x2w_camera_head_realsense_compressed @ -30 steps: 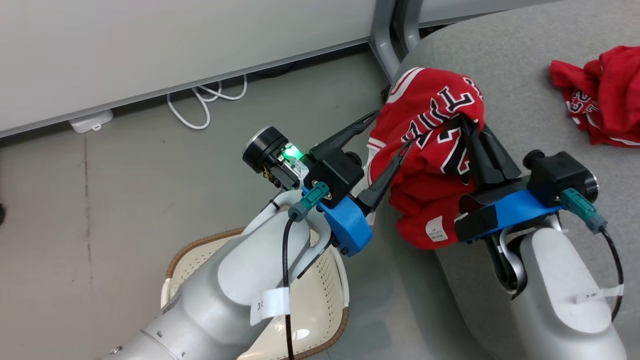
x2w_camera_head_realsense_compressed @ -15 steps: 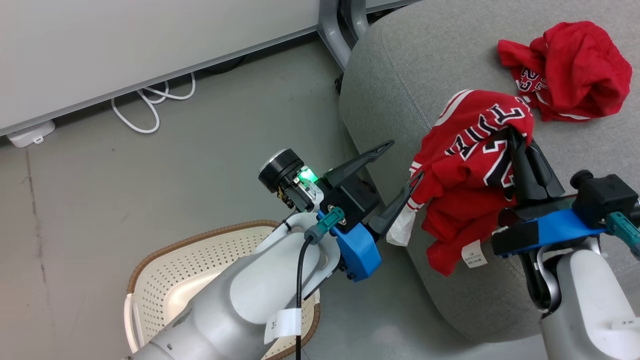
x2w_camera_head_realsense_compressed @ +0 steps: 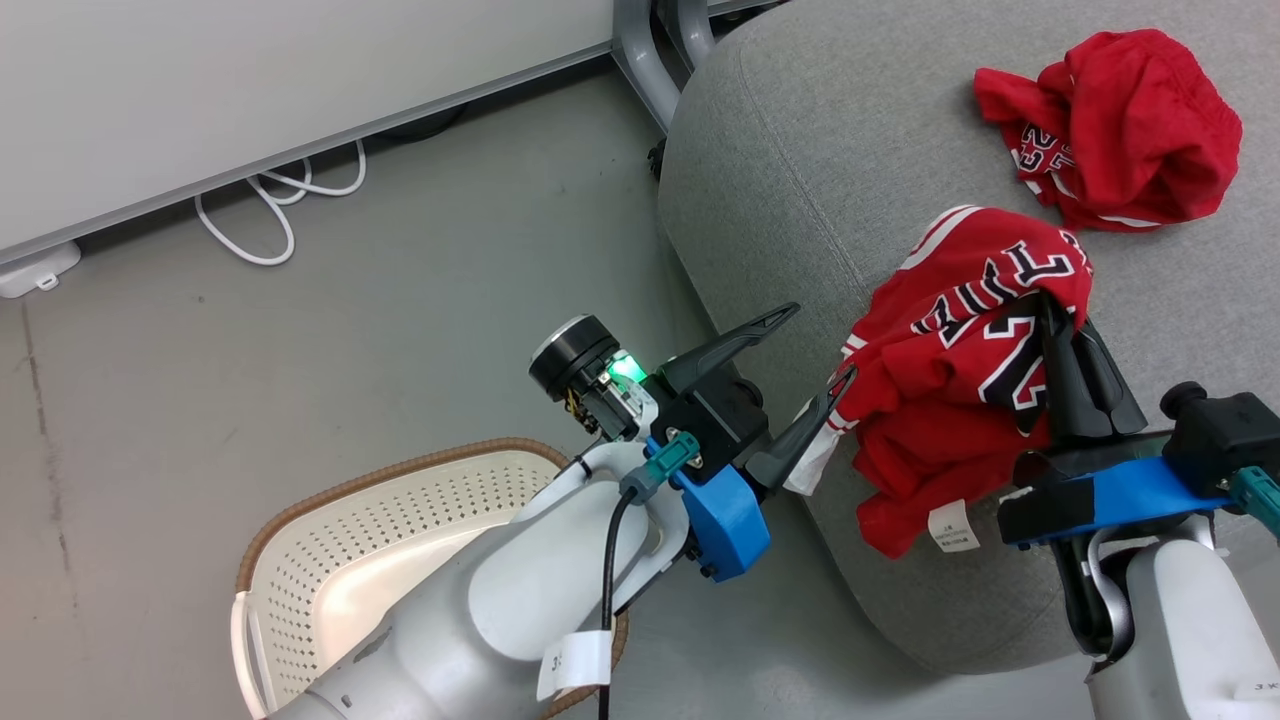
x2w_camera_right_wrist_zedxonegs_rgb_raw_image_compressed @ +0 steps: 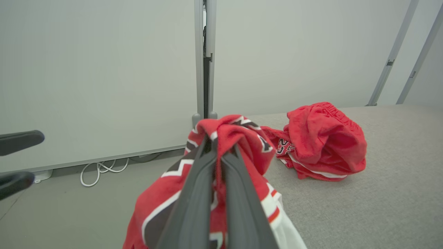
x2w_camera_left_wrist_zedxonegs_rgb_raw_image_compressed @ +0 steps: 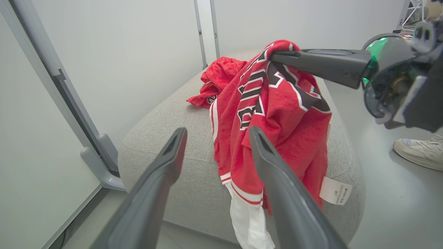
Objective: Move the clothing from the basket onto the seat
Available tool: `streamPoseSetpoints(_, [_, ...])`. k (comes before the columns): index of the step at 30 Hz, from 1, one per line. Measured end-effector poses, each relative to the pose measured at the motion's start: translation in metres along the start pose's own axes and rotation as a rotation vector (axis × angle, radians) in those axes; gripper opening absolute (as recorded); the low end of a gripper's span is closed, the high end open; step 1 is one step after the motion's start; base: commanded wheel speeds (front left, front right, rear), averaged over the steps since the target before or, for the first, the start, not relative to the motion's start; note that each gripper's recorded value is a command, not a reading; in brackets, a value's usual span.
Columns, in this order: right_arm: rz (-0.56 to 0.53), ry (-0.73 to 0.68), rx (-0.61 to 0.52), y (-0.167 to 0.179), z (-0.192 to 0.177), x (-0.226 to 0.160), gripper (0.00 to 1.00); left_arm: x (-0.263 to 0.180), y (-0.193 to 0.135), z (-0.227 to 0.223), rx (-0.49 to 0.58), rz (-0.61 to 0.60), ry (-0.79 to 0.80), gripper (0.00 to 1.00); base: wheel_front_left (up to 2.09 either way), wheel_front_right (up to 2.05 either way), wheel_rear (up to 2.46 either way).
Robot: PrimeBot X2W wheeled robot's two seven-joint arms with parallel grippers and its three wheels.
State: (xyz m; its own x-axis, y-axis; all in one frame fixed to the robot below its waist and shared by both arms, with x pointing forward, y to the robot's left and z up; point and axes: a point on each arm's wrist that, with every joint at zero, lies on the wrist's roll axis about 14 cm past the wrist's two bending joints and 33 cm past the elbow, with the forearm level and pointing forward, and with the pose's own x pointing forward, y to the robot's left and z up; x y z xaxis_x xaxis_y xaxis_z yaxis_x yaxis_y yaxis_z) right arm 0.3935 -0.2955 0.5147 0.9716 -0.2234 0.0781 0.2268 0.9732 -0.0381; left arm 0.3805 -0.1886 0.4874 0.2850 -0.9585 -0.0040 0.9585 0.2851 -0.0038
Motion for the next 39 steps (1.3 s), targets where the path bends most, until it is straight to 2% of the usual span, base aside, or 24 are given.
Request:
streamPoseSetpoints(10, [0.016, -0.036, -0.005, 0.007, 0.01, 0.014, 0.0, 0.001, 0.007, 0.0, -0.015, 0.019, -0.013, 1.0, 0.0, 0.0, 0.0])
streamPoseSetpoints(20, [0.03, -0.25, -0.114, 0.001, 0.076, 0.09, 0.0, 0.011, 0.038, -0.019, -0.025, 0.028, -0.021, 1.0, 0.0, 0.0, 0.0])
streamPoseSetpoints(28, [-0.039, -0.445, -0.268, -0.032, 0.136, 0.154, 0.0, 0.012, 0.078, -0.063, -0.047, 0.047, 0.012, 1.0, 0.0, 0.0, 0.0])
streamPoseSetpoints(32, [-0.122, -0.494, -0.366, -0.072, 0.159, 0.175, 0.0, 0.011, 0.096, -0.089, -0.07, 0.064, 0.031, 1.0, 0.0, 0.0, 0.0])
streamPoseSetpoints(39, [-0.25, -0.391, -0.488, -0.133, 0.135, 0.197, 0.0, 0.008, 0.112, -0.13, -0.118, 0.082, 0.053, 1.0, 0.0, 0.0, 0.0])
